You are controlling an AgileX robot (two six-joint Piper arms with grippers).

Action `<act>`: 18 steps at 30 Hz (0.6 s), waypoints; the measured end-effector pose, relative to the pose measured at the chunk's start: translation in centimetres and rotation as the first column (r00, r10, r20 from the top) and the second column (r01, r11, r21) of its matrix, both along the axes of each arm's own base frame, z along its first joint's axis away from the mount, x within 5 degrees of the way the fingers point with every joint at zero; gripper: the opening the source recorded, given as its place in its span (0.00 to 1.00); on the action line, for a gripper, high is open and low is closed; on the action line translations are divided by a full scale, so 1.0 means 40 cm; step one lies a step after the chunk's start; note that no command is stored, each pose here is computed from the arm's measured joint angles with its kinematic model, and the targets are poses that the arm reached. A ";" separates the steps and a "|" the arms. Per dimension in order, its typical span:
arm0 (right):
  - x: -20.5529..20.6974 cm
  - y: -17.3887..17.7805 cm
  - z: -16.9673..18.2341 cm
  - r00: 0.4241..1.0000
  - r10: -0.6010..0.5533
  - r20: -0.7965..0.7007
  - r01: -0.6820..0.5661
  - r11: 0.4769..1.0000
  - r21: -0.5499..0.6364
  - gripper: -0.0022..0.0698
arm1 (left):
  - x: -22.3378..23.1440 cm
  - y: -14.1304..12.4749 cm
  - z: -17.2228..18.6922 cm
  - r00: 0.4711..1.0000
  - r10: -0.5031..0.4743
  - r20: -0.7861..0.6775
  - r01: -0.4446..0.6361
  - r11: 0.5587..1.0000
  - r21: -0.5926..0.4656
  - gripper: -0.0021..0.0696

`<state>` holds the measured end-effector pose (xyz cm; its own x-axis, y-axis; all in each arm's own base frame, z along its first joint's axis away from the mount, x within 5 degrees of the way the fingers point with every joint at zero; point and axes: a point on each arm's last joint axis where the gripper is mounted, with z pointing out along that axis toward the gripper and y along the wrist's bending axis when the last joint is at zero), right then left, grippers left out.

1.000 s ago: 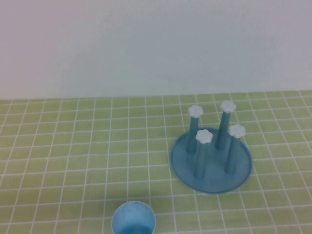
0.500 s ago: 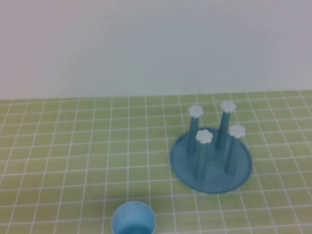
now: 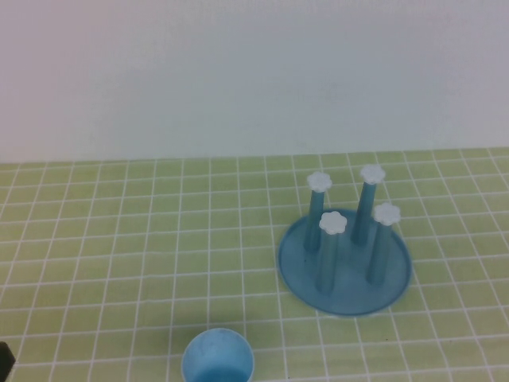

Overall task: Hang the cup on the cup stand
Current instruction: Pick up the cup from the table

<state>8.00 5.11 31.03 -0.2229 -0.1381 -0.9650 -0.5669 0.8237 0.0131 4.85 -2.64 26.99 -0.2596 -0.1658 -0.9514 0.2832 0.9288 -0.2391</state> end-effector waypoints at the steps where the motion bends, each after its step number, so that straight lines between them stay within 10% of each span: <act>1: 0.013 0.002 0.005 1.000 0.001 -0.012 -0.001 1.000 -0.002 0.03 | 0.006 -0.004 0.001 0.999 -0.015 -0.033 0.016 1.000 0.013 0.03; 9: 0.076 0.016 0.001 0.994 -0.004 -0.106 0.016 0.994 0.107 0.03 | 0.079 -0.023 0.026 0.991 -0.035 -0.131 0.016 0.989 -0.148 0.03; 18: 0.083 0.028 -0.015 0.987 0.064 -0.150 -0.054 0.996 0.072 0.03 | 0.151 -0.058 0.024 0.915 -0.202 -0.350 0.223 0.975 0.020 0.03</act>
<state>11.30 6.25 30.43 -0.3608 -0.0911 -0.9282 -0.6017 0.7832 0.1570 10.90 -4.96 27.94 -0.5948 -0.0178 -0.8037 0.3855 0.8710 -0.3046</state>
